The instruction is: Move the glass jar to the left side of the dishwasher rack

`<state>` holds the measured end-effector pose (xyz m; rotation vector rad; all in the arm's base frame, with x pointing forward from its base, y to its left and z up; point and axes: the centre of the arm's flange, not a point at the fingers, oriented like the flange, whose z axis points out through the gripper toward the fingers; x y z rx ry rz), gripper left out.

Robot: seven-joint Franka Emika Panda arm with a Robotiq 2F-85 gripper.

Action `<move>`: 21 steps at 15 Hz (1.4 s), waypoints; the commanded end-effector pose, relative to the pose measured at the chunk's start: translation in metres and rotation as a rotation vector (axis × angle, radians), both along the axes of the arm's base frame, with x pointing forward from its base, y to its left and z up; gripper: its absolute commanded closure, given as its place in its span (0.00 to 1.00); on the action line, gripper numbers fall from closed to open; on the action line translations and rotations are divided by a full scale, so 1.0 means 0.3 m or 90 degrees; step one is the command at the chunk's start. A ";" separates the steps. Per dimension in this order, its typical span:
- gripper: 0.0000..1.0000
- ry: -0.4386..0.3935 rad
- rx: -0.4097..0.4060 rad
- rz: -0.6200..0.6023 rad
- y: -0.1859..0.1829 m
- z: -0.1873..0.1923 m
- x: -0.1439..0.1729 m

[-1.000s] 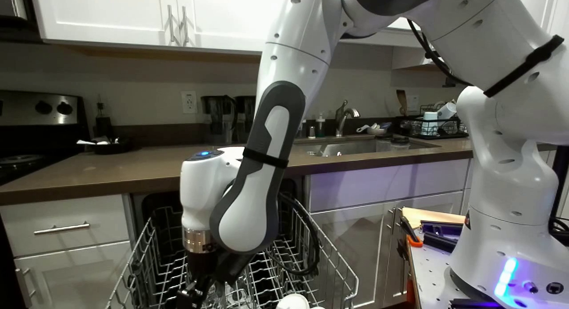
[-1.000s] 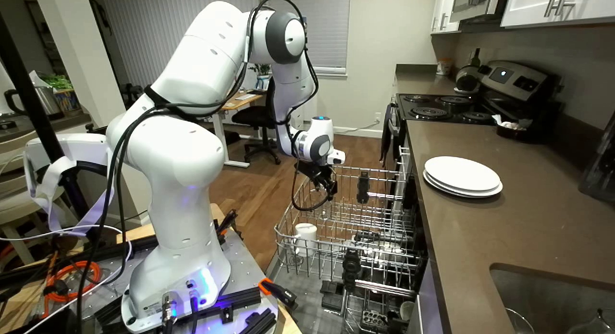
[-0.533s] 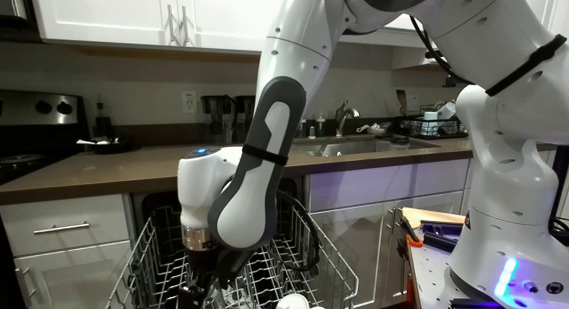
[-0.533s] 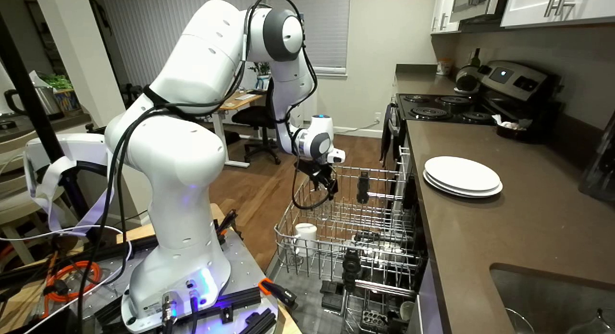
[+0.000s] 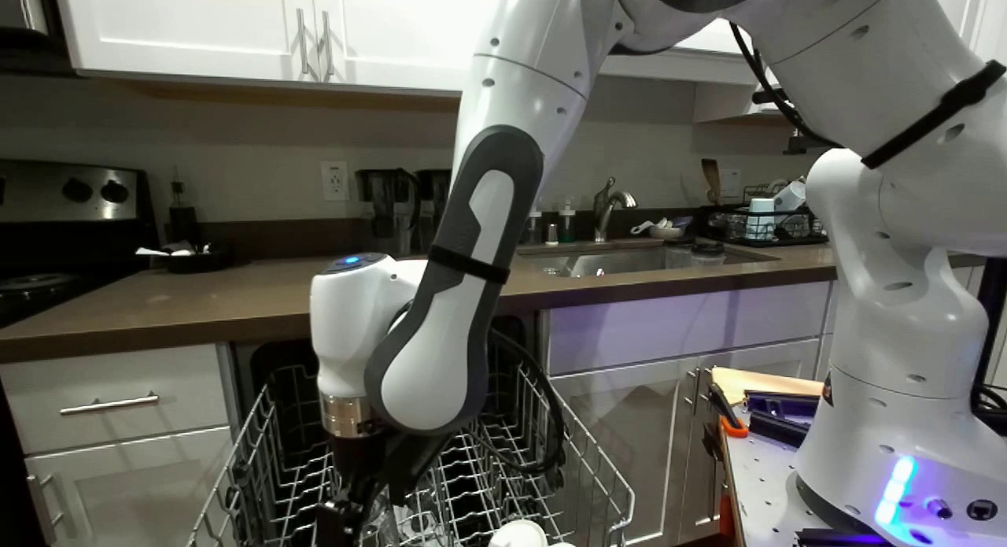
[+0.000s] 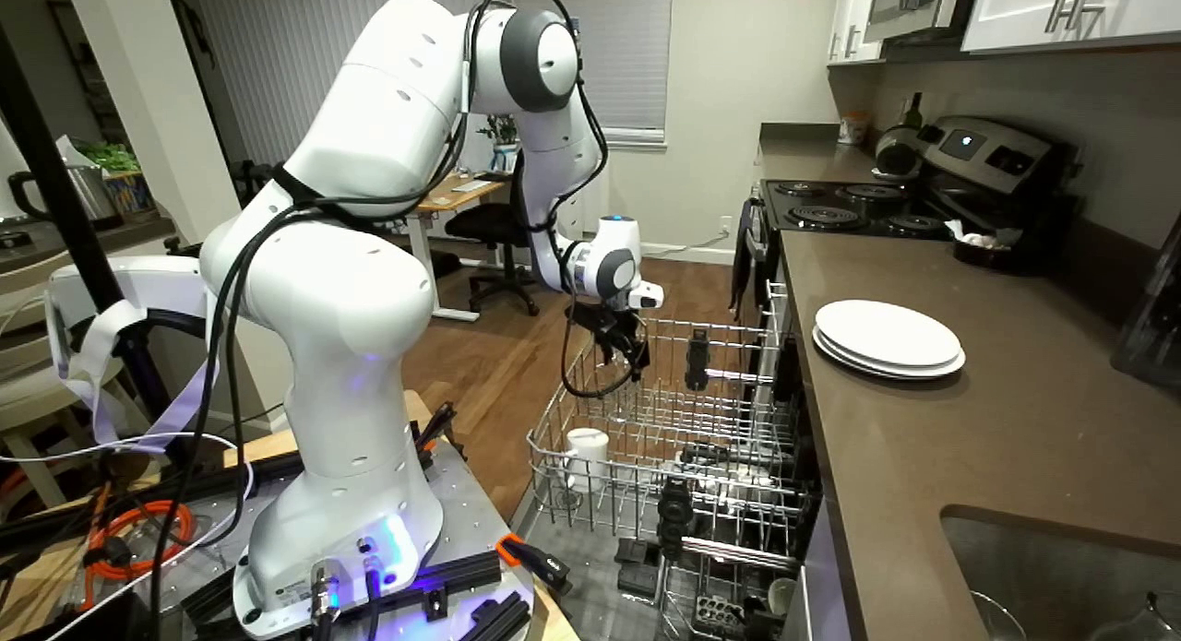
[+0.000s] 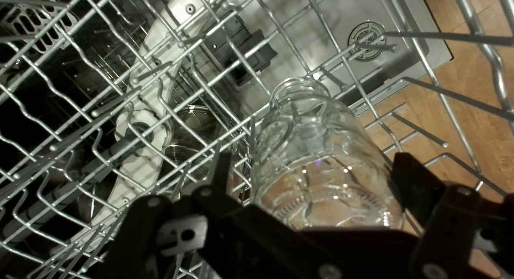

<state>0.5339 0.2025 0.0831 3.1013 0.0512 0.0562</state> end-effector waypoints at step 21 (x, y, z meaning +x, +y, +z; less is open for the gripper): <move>0.00 -0.006 -0.008 0.012 -0.080 0.343 -0.147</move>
